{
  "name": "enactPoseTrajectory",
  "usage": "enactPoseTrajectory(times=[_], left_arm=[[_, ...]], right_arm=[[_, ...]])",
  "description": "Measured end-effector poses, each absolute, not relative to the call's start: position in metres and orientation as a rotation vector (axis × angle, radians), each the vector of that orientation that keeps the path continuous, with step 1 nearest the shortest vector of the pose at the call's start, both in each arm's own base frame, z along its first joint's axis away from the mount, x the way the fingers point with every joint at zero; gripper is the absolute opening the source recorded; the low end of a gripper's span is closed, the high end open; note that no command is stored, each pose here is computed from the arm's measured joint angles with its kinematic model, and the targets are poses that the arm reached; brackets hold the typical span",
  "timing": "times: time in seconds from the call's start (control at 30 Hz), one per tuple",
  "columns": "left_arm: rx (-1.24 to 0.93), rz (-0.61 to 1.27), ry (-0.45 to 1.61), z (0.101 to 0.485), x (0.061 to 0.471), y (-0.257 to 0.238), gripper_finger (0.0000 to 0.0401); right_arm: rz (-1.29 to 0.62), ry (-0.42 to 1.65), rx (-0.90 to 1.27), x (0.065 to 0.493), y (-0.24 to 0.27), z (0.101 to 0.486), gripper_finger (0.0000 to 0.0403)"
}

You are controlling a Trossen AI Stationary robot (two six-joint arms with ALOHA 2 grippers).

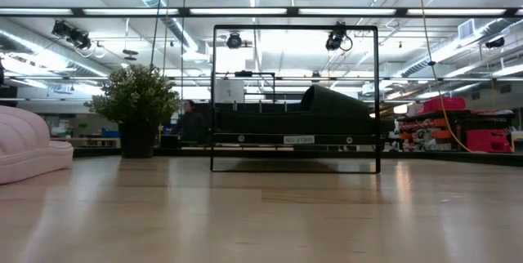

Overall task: Pick and place slides into the shelf
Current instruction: Put the right pink slipper on the shelf

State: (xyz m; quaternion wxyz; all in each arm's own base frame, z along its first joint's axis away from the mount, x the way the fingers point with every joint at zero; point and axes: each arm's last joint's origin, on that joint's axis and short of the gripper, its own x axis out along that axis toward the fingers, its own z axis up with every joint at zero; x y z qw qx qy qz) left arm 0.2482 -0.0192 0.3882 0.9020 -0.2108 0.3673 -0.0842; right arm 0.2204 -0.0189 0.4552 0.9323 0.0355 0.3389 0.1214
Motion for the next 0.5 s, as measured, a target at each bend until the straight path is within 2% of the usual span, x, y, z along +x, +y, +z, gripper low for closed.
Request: enactPoseTrajectory(times=[0.27, 0.5], left_arm=[[-0.543, -0.085, 0.936, 0.374, 0.242, -0.051, 0.0261], [-0.546, -0.018, 1.205, 0.359, 0.218, -0.076, 0.0234]], right_arm=[[0.373, 0.670, 0.096, 0.257, -0.014, 0.387, 0.0148], [0.414, 0.514, 0.053, 0.279, 0.001, 0.365, 0.0148]])
